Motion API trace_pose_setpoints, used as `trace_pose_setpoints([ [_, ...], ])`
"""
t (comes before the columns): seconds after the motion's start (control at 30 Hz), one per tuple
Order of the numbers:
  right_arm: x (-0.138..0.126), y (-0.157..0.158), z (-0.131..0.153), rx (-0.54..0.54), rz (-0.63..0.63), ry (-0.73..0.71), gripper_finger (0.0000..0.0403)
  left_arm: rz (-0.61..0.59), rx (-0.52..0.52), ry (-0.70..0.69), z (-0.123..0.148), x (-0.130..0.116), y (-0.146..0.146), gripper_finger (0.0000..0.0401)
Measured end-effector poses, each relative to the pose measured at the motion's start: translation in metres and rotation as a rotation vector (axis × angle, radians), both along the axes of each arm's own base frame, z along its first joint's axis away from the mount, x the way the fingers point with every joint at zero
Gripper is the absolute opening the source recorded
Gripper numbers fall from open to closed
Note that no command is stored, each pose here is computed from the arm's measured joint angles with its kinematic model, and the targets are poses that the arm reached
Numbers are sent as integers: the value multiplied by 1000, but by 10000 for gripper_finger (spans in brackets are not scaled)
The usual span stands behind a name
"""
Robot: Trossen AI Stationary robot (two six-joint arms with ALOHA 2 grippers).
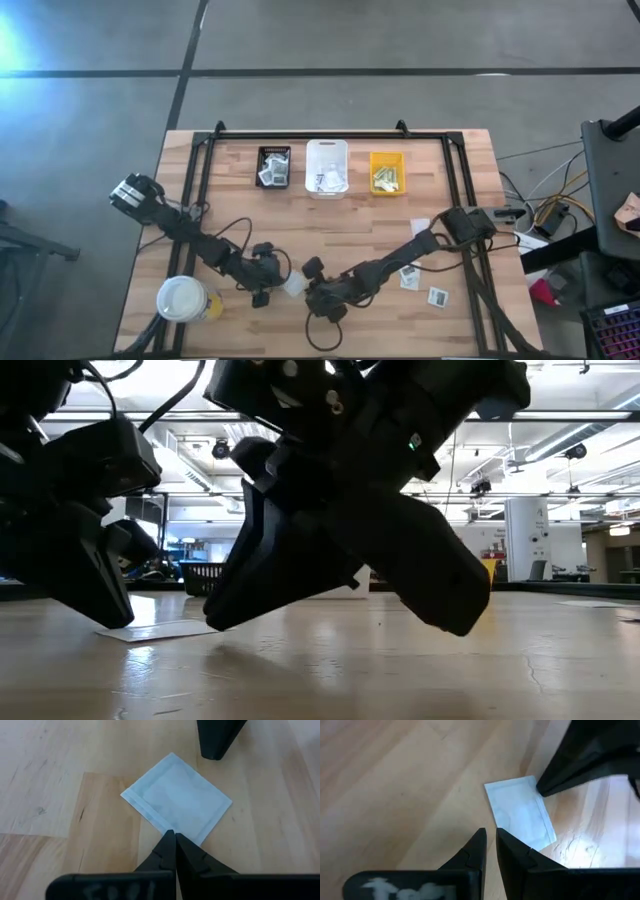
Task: Pick & Place First Aid Supplies
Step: Put the blue bandage into the white bin
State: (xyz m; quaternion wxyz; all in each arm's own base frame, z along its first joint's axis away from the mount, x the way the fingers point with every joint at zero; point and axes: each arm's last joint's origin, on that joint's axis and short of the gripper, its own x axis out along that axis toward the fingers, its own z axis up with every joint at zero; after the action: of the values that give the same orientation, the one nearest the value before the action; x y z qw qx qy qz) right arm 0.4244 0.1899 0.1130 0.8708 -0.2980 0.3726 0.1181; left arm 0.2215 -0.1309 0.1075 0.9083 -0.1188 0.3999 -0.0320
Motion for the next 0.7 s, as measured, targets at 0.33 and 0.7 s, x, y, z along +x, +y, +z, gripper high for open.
trace_pose_setpoints([
  [0.33,3,-8,-1,-161,108,3,38,17,-55,-44,0,0,0,0],
  [0.7,3,-8,-2,-230,198,11,38,157,-202,-14,0,0,0,0],
])
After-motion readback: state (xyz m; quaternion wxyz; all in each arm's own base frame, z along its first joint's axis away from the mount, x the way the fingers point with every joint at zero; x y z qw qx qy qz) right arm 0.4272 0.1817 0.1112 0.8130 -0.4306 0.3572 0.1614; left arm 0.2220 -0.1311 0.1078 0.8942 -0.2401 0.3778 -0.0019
